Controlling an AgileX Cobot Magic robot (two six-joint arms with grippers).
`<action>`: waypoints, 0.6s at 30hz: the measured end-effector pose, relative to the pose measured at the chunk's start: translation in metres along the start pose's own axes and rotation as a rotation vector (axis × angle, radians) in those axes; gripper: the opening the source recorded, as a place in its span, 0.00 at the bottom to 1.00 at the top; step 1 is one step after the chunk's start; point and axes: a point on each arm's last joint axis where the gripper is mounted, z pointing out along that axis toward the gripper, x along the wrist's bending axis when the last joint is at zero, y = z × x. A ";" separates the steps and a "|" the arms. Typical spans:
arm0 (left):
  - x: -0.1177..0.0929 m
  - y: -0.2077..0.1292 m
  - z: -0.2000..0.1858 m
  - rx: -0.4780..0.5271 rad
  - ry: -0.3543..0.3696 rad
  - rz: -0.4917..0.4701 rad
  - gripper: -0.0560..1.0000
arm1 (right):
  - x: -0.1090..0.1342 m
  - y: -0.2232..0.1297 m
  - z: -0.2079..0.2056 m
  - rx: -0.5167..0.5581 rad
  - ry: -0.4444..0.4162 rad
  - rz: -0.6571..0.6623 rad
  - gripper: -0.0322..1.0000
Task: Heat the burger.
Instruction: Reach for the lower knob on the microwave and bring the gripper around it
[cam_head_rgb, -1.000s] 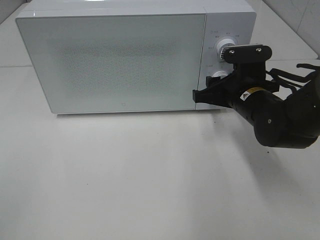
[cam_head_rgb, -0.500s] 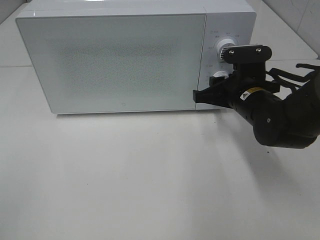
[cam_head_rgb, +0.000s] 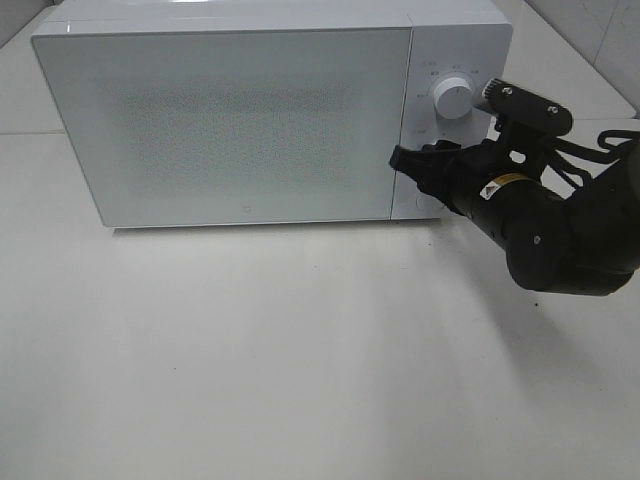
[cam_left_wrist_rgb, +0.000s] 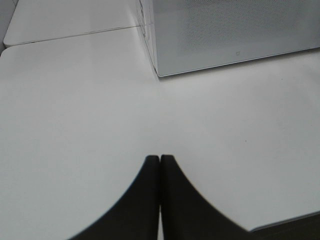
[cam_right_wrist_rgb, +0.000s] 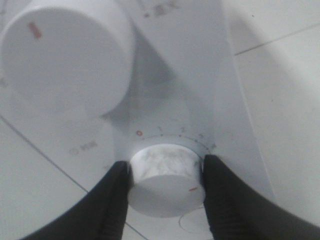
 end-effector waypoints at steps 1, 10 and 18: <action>0.000 0.000 0.000 0.000 0.000 0.000 0.06 | 0.000 0.000 0.000 0.000 -0.001 0.154 0.43; 0.000 0.000 0.000 0.000 0.000 0.000 0.06 | -0.001 -0.001 -0.001 0.001 0.000 0.845 0.44; 0.000 0.000 0.000 0.000 0.000 0.000 0.06 | -0.001 -0.001 -0.002 -0.013 0.015 1.135 0.44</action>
